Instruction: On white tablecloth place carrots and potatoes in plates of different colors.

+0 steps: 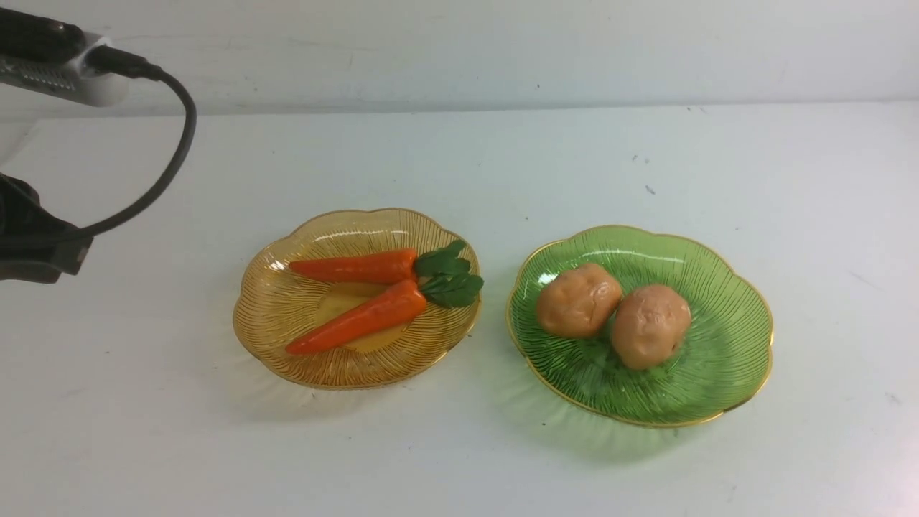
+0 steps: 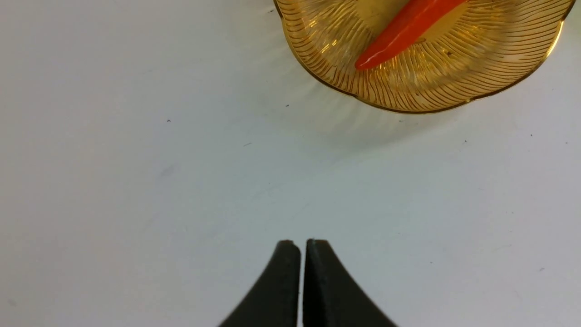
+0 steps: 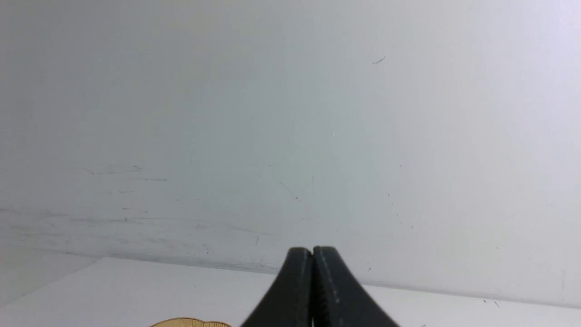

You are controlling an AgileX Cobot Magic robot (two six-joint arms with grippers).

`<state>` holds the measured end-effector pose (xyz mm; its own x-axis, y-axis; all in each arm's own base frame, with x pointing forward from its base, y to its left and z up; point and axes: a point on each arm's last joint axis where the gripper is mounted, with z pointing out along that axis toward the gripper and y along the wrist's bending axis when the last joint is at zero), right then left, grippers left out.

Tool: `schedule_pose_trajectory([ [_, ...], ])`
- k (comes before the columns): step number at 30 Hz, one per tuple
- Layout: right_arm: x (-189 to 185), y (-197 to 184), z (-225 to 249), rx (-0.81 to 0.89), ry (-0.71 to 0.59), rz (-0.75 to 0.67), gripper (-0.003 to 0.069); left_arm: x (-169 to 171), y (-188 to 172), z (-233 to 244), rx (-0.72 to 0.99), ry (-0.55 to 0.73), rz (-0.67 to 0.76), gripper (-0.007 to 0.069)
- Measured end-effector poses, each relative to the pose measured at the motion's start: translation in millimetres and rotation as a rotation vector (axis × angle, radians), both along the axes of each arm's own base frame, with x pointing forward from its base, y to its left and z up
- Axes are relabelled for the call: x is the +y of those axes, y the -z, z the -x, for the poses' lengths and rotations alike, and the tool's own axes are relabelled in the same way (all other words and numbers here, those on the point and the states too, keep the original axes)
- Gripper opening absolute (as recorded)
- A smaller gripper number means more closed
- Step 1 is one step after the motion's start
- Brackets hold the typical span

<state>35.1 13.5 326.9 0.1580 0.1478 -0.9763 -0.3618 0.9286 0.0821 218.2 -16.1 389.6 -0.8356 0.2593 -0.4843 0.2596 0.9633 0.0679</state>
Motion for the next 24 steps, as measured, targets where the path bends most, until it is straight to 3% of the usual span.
schedule_pose_trajectory([
  [7, 1.7, 15.2, -5.3, 0.044, 0.005, 0.017, -0.0015, 0.1, 0.0, 0.0, 0.000, 0.000, -0.001, 0.0000],
  [24, -7.7, 126.8, -17.5, 0.325, 0.239, 0.150, -0.0015, 0.6, -1.8, 2.2, -0.009, -0.001, -0.005, 0.0000],
])
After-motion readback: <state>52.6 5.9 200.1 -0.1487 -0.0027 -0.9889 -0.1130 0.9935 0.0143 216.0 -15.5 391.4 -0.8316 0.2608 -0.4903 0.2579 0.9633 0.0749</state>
